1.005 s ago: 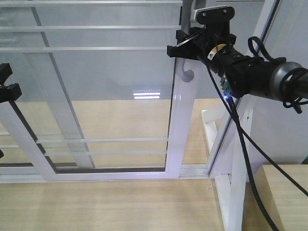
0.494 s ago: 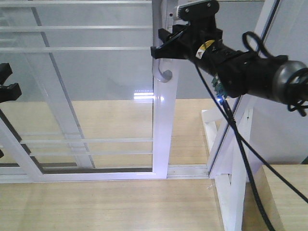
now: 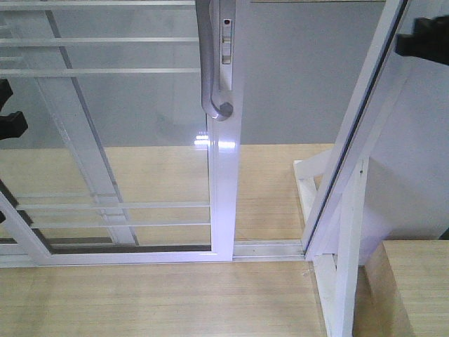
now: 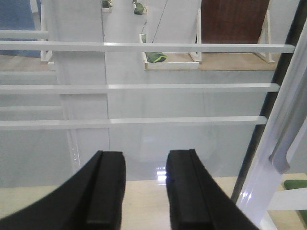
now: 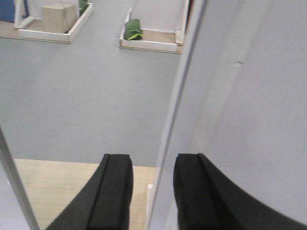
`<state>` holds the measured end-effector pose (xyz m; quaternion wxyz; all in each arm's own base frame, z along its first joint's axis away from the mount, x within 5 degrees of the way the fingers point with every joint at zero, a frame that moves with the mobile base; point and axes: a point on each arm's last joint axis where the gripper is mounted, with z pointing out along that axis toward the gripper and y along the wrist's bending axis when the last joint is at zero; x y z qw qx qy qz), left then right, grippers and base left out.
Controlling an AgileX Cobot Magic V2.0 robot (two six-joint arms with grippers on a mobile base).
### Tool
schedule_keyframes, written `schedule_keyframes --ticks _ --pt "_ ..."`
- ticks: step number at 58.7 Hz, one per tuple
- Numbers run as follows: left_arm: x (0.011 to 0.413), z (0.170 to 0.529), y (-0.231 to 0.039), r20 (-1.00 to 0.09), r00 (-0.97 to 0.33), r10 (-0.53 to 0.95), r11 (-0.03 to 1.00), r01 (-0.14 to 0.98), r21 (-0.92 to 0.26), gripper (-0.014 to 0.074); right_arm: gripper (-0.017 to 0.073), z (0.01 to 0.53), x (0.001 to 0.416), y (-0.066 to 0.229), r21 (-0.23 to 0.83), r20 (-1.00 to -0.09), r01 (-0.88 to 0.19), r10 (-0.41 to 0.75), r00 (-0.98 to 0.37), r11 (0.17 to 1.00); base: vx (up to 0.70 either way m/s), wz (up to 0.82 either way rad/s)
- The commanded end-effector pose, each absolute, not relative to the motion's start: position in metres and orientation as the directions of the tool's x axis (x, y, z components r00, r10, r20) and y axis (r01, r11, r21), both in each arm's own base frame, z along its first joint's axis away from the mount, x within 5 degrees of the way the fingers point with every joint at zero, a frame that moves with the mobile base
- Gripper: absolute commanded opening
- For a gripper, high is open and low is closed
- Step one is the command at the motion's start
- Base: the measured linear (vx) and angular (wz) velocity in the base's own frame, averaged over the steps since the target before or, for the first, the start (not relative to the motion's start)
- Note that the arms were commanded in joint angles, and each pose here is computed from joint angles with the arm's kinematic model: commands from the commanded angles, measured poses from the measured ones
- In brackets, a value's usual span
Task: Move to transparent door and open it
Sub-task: 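Release the handle with the right gripper and grasp it with the left gripper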
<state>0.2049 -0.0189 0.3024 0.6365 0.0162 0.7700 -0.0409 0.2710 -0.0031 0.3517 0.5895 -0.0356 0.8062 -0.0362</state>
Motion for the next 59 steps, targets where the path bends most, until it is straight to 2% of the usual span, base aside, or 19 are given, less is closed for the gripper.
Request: schedule_keyframes --ticks 1,10,17,22,28,33,42,52,59 --pt "0.205 0.322 -0.019 -0.997 -0.071 -0.032 0.996 0.081 -0.038 0.036 0.0302 0.368 0.231 -0.015 -0.139 -0.973 0.04 -0.129 -0.192 0.989 0.0 0.0" --pt "0.205 0.316 -0.032 -0.991 -0.102 0.089 0.984 0.166 0.071 0.036 0.0302 0.353 0.181 -0.015 -0.234 -0.958 0.046 -0.222 -0.18 0.971 0.0 0.0" --pt "0.211 0.313 -0.055 -0.984 -0.036 0.173 0.948 0.277 0.157 0.0365 0.0302 0.348 0.16 -0.013 -0.237 -0.962 0.052 -0.227 -0.149 0.97 0.0 0.0" --pt "0.219 0.312 -0.068 -0.991 0.033 0.133 0.938 0.319 0.136 0.0377 0.0302 0.348 0.154 -0.013 -0.235 -0.964 0.054 -0.226 -0.142 0.97 0.0 0.0" --pt "0.236 0.308 -0.086 -0.994 0.109 -0.014 0.925 0.378 0.028 0.0412 0.0302 0.348 0.153 -0.013 -0.234 -0.964 0.055 -0.225 -0.14 0.971 0.0 0.0" --pt "0.254 0.306 -0.101 -0.988 0.121 -0.096 0.905 0.425 -0.036 0.0449 0.0302 0.348 0.153 -0.013 -0.23 -0.964 0.054 -0.221 -0.145 0.972 0.0 0.0" --pt "0.292 0.302 -0.129 -0.987 0.089 -0.134 0.881 0.467 -0.078 0.0485 0.0302 0.347 0.153 -0.012 -0.23 -0.963 0.05 -0.22 -0.155 0.972 0.0 0.0" --pt "0.329 0.308 -0.16 -0.988 0.117 -0.1 0.848 0.529 -0.023 0.0485 0.0302 0.346 0.153 -0.013 -0.228 -0.963 0.049 -0.218 -0.16 0.972 0.0 0.0" --pt "0.359 0.31 -0.172 -0.988 0.067 -0.136 0.849 0.523 -0.082 0.0485 0.0302 0.346 0.153 -0.013 -0.228 -0.963 0.049 -0.217 -0.161 0.973 0.0 0.0"
